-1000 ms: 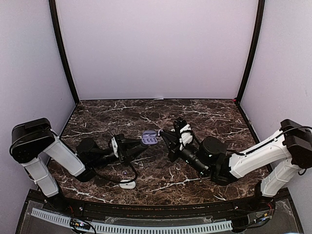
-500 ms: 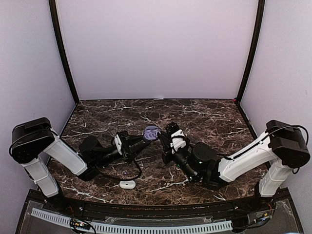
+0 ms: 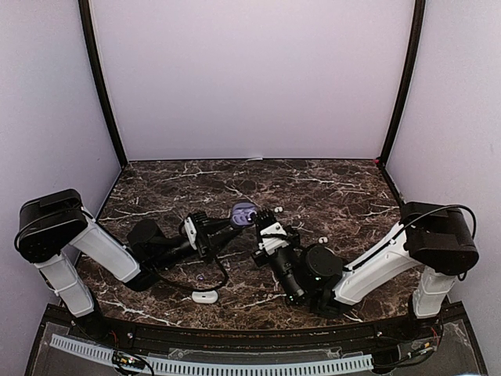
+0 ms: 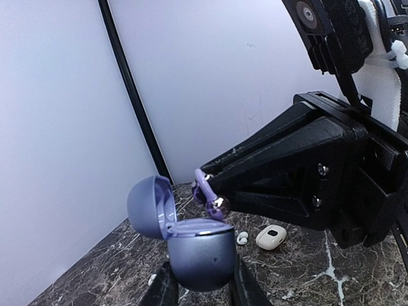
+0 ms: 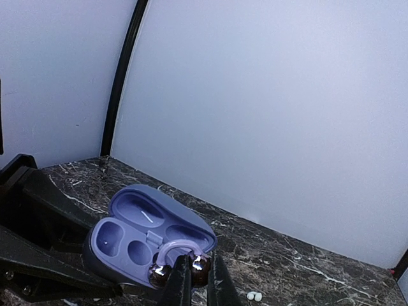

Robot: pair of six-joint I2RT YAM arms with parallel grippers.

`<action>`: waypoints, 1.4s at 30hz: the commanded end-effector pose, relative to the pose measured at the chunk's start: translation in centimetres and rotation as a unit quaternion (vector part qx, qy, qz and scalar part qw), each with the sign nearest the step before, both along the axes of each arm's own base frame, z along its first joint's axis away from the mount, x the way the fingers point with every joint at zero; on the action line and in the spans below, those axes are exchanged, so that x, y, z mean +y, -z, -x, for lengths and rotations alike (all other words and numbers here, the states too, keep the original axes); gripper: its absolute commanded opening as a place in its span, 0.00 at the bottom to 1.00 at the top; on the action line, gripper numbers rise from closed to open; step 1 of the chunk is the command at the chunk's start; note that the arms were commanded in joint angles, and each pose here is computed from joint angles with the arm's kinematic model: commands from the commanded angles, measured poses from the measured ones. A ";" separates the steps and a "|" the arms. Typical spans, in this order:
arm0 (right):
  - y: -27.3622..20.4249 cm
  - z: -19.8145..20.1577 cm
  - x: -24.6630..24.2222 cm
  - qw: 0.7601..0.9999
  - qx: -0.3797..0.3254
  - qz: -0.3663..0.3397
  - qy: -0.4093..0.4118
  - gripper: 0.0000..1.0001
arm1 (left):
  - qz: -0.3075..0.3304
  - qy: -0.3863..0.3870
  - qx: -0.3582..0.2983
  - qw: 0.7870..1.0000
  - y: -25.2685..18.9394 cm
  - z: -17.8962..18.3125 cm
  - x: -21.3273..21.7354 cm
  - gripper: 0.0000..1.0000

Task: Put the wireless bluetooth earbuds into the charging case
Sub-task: Insert the right earbud into the right side groove of the charging case.

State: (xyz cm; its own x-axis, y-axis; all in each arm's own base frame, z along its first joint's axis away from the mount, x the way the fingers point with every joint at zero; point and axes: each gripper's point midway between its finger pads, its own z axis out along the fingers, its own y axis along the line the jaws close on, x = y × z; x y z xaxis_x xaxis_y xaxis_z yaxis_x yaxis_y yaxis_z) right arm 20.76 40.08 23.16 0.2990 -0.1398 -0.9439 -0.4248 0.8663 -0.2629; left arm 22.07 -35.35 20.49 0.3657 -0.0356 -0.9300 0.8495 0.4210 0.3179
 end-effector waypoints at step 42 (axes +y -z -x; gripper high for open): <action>-0.6 -0.2 0.6 0.999 -0.010 0.030 -0.008 0.21 | 0.037 0.014 -0.004 0.999 -1.6 1.5 0.9 0.17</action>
State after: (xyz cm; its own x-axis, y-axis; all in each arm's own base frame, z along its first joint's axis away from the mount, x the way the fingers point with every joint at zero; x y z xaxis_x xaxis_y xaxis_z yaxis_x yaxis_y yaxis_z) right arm 21.03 40.98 22.49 0.3120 -0.2329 -0.9211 -0.4268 0.8318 -0.3549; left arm 21.19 -34.75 19.68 0.3389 -0.0420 -0.9399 0.8658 0.4048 0.2941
